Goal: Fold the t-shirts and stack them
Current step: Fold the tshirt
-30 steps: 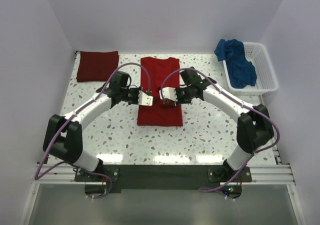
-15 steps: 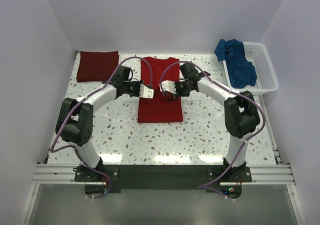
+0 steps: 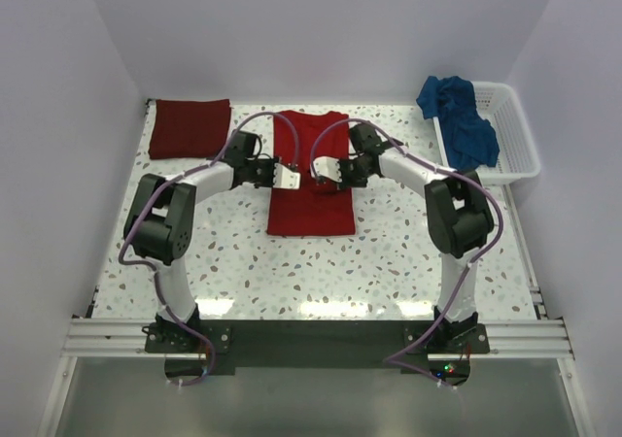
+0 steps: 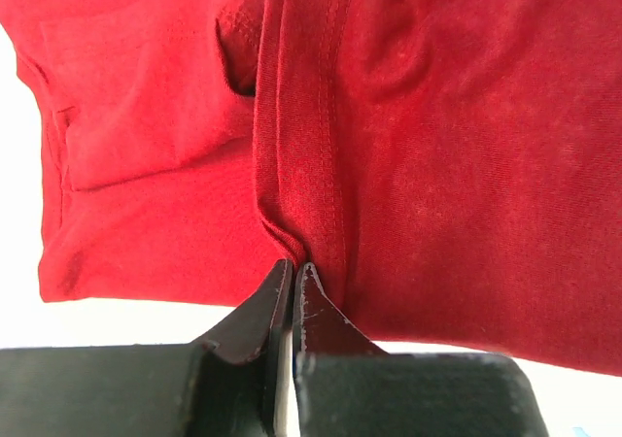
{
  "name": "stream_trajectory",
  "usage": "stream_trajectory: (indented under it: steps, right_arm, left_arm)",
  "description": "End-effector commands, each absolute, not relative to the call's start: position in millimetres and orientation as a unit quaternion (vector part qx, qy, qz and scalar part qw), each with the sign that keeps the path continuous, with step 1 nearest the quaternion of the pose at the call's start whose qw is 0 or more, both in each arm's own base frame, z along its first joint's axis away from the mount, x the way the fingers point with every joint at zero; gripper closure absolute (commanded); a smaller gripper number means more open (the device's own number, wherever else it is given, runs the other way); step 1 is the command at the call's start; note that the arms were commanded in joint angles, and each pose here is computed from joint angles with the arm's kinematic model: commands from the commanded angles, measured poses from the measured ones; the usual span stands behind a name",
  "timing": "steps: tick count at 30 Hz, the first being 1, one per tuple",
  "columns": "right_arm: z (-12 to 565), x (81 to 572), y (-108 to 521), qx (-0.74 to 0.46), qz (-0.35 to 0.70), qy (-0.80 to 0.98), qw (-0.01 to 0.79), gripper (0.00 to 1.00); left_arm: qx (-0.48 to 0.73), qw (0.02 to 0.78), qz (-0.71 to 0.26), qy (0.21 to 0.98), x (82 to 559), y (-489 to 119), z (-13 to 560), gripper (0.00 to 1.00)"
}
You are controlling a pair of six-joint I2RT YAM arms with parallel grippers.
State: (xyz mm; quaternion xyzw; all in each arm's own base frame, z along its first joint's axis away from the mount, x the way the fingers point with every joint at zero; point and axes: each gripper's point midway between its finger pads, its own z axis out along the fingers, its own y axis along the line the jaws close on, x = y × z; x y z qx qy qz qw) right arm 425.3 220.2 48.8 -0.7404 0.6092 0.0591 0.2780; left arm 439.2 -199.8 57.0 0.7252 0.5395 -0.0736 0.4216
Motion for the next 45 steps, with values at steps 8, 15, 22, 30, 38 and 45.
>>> stream_trajectory:
  steps: [8,15,22,30,38,45]
  right_arm:
    - [93.5,465.6,212.3,-0.697,-0.003,0.641,0.323,0.57]
    - [162.6,444.9,201.8,-0.595,0.037,0.729,0.338,0.46]
    - [168.8,376.8,240.0,-0.421,0.246,0.834,0.258,0.51]
    - [131.8,318.1,276.9,-0.245,0.400,0.871,0.148,0.51]
    - [63.7,294.7,279.7,-0.141,0.424,0.894,0.034,0.57]
    - [-3.2,279.3,223.6,-0.084,0.373,0.923,-0.046,0.64]
  left_arm:
    - [0.668,0.487,-0.037,0.561,489.8,-194.7,108.4,0.59]
    - [0.553,0.504,-0.121,0.653,466.7,-177.6,176.9,0.53]
    - [0.407,0.412,-0.354,0.735,378.5,-216.0,174.8,0.44]
    - [0.278,0.291,-0.508,0.761,310.3,-261.3,141.2,0.42]
    - [0.196,0.199,-0.555,0.784,292.5,-269.7,87.6,0.43]
    - [0.125,0.093,-0.526,0.836,276.4,-233.9,7.6,0.44]
